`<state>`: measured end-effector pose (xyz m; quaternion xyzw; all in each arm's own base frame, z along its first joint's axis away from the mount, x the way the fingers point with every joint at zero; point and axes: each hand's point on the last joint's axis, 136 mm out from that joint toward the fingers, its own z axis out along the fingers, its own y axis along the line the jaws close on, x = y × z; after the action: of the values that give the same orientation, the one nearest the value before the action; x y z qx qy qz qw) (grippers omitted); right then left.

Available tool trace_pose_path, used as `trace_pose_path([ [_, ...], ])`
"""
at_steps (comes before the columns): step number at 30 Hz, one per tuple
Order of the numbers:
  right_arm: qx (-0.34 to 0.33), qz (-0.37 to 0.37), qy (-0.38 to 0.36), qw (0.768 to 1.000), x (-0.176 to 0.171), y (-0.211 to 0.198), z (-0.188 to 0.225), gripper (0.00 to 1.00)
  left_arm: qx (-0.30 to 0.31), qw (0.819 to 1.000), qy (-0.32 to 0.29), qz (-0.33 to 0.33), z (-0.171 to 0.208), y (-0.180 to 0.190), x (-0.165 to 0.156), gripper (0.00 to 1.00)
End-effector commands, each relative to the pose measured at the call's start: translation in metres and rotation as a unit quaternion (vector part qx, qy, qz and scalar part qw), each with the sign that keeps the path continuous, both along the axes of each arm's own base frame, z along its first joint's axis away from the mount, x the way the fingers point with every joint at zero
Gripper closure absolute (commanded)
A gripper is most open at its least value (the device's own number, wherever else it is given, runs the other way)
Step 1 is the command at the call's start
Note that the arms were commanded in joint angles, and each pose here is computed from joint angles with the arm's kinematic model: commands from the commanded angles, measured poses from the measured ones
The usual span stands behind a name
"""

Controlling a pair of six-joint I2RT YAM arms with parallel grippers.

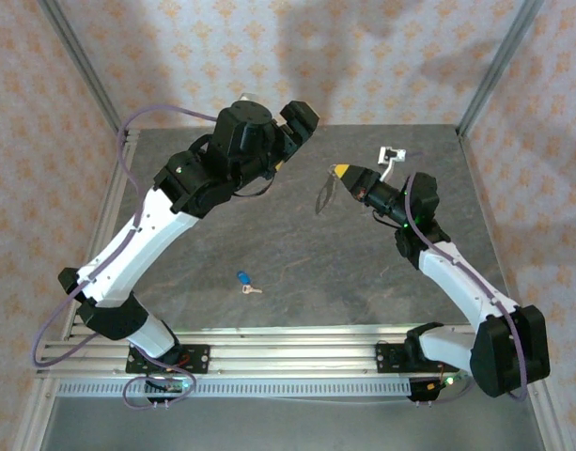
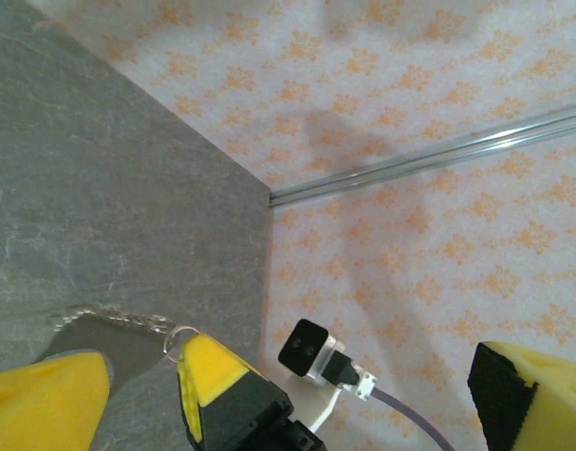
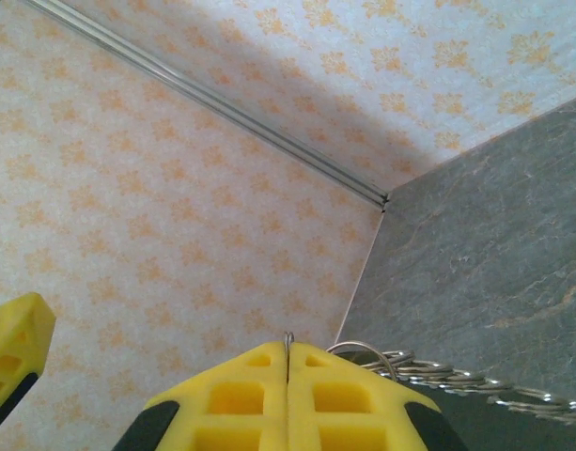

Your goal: Put the keys on the keyring

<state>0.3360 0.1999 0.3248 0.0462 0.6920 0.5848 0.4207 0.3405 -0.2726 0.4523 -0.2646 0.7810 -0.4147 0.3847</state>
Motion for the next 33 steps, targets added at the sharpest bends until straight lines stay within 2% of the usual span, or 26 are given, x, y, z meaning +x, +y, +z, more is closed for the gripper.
trace_pose_path([
  [1, 0.026, 0.002, -0.054, 0.998, -0.007, -0.001, 0.037, 1.00, 0.005, 0.999, 0.004, 0.032, -0.002, 0.017, -0.004, 0.00],
  [6, 0.037, 0.022, -0.072, 0.996, -0.013, 0.003, 0.048, 1.00, 0.013, 0.999, -0.007, 0.035, 0.002, 0.017, 0.000, 0.00],
  [12, 0.055, 0.053, -0.109, 0.991, -0.022, 0.009, 0.069, 1.00, 0.055, 0.997, -0.023, 0.045, -0.001, 0.025, 0.007, 0.00],
  [18, 0.076, 0.057, -0.161, 0.982, -0.027, 0.008, 0.100, 1.00, 0.125, 0.991, -0.033, 0.029, -0.031, 0.028, 0.026, 0.00],
  [20, 0.086, 0.052, -0.188, 0.977, -0.031, 0.005, 0.114, 1.00, 0.132, 0.990, -0.039, -0.011, -0.044, 0.024, 0.034, 0.00],
  [26, 0.110, 0.036, -0.237, 0.965, -0.028, 0.002, 0.135, 1.00, 0.072, 0.991, -0.089, -0.068, -0.066, 0.023, 0.057, 0.06],
  [33, 0.143, 0.024, -0.254, 0.956, -0.018, 0.006, 0.145, 1.00, 0.028, 0.974, -0.204, -0.092, -0.036, 0.026, 0.051, 0.14],
])
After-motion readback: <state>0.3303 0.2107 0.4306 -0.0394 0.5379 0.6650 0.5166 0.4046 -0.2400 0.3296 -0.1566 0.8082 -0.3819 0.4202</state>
